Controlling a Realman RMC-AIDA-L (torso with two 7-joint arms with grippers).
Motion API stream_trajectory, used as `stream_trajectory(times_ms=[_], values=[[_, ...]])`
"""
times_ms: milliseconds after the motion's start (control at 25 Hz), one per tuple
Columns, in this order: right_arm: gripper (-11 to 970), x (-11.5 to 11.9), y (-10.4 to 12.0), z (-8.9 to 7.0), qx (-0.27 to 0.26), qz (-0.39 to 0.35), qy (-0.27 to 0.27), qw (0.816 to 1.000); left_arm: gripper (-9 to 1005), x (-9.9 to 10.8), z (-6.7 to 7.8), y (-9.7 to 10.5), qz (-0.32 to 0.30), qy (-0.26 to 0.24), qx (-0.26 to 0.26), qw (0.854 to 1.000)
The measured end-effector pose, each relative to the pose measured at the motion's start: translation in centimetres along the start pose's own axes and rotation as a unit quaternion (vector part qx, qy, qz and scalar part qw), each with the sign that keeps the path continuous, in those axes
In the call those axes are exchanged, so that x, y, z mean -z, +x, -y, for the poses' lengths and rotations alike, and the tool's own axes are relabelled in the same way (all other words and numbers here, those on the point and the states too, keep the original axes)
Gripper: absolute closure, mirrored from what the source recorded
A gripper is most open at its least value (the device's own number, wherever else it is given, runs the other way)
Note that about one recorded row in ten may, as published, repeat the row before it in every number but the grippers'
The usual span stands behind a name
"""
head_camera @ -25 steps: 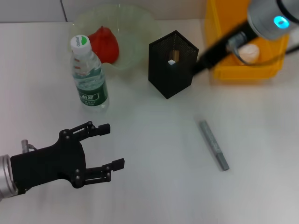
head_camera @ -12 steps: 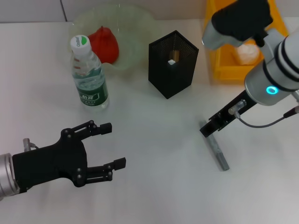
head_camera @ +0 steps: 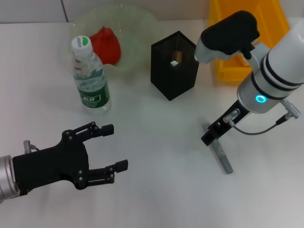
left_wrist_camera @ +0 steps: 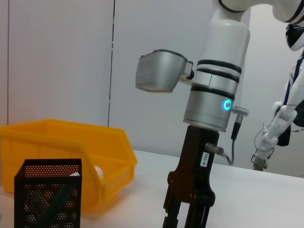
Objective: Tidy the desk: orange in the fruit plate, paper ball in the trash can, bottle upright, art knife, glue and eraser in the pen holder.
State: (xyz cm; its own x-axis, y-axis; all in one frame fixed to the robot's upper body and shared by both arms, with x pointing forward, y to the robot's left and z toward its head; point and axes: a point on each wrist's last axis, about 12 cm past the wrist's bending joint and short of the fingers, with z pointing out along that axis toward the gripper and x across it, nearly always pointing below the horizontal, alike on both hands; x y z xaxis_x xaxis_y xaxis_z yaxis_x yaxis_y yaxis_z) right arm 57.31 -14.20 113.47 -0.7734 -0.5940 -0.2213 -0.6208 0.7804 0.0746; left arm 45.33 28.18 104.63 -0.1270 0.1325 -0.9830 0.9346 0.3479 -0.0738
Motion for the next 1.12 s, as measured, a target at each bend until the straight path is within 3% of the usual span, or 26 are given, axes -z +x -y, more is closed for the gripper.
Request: stream_trajectory(times_ms=[560,800,1000,1120], values=[[465,-1.1,-0.4,0.0,0.005,-0.020,0.005,1.000,134,-0.2,0.0,0.1,0.000,0.001,0.001,1.000],[704,-1.4,-0.3,0.1,0.003,-0.022,0.003,1.000,134,-0.3,0.1,0.1,0.000,0.003,0.002,1.000],[803,-1.4,-0.2,0.0,0.005,-0.019,-0.002,1.000,134,-0.3,0.1,0.1,0.000,0.002,0.002,1.000],[811,0.0,-0.2,-0.2,0.010,0.014,-0.003,1.000,134,-0.2,0.1,0.1,0.002,0.002,0.002,1.000]])
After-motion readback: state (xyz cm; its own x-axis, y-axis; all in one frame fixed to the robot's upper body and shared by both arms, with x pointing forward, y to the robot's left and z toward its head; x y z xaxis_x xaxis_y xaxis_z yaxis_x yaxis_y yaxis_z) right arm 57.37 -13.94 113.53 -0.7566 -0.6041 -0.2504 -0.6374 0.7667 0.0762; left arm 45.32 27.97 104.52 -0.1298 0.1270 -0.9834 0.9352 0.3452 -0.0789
